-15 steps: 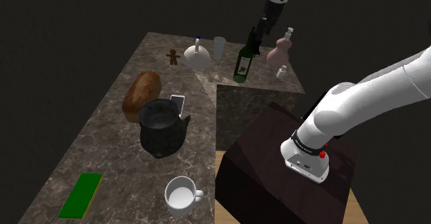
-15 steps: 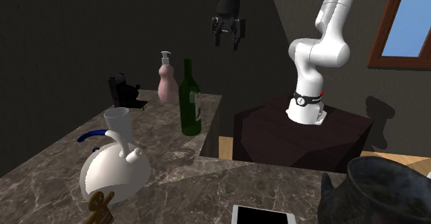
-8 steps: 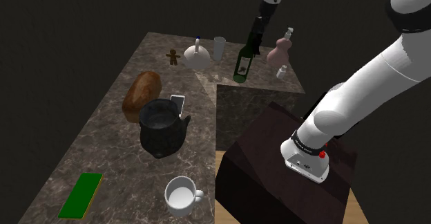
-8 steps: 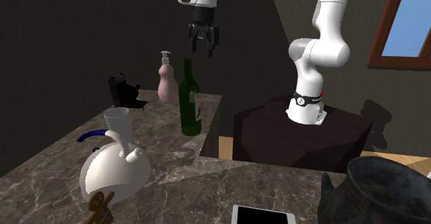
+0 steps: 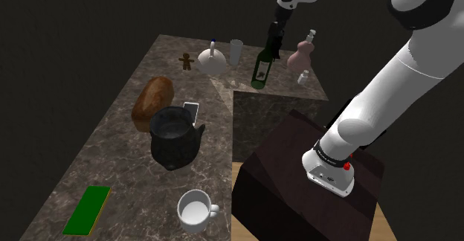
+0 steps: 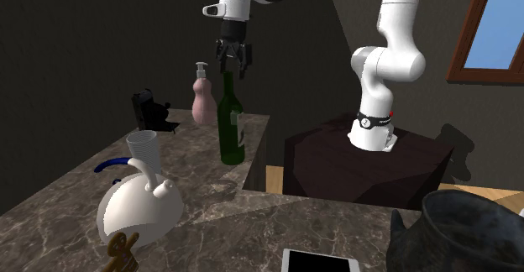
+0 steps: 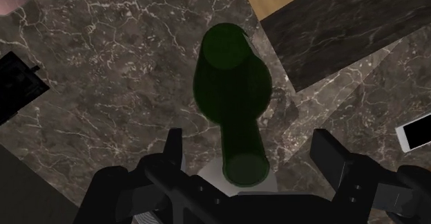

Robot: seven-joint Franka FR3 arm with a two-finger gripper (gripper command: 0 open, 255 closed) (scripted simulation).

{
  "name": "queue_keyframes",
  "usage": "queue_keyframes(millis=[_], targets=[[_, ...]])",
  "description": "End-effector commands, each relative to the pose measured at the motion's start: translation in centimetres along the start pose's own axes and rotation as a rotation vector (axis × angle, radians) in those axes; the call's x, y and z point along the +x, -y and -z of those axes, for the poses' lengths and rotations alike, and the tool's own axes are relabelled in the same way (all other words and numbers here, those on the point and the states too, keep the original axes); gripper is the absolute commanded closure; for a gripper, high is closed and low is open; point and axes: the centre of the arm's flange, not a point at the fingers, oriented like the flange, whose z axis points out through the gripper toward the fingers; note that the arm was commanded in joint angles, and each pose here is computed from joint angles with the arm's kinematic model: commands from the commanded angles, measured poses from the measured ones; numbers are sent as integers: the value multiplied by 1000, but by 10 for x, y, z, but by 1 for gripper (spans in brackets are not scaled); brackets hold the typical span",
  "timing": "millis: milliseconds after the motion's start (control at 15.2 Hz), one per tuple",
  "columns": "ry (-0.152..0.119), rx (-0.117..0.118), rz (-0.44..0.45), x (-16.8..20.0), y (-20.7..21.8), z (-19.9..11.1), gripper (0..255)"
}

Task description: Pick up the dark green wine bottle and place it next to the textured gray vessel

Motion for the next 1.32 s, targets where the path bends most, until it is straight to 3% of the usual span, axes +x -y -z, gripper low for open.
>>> queue_keyframes(millis=[0, 594, 660, 1254], targets=[[-1, 0, 0, 0, -1, -10, 0], [0, 0, 0, 0, -1, -18, 0], [0, 0, 0, 0, -1, -18, 255], [-1, 0, 0, 0, -1, -18, 255]])
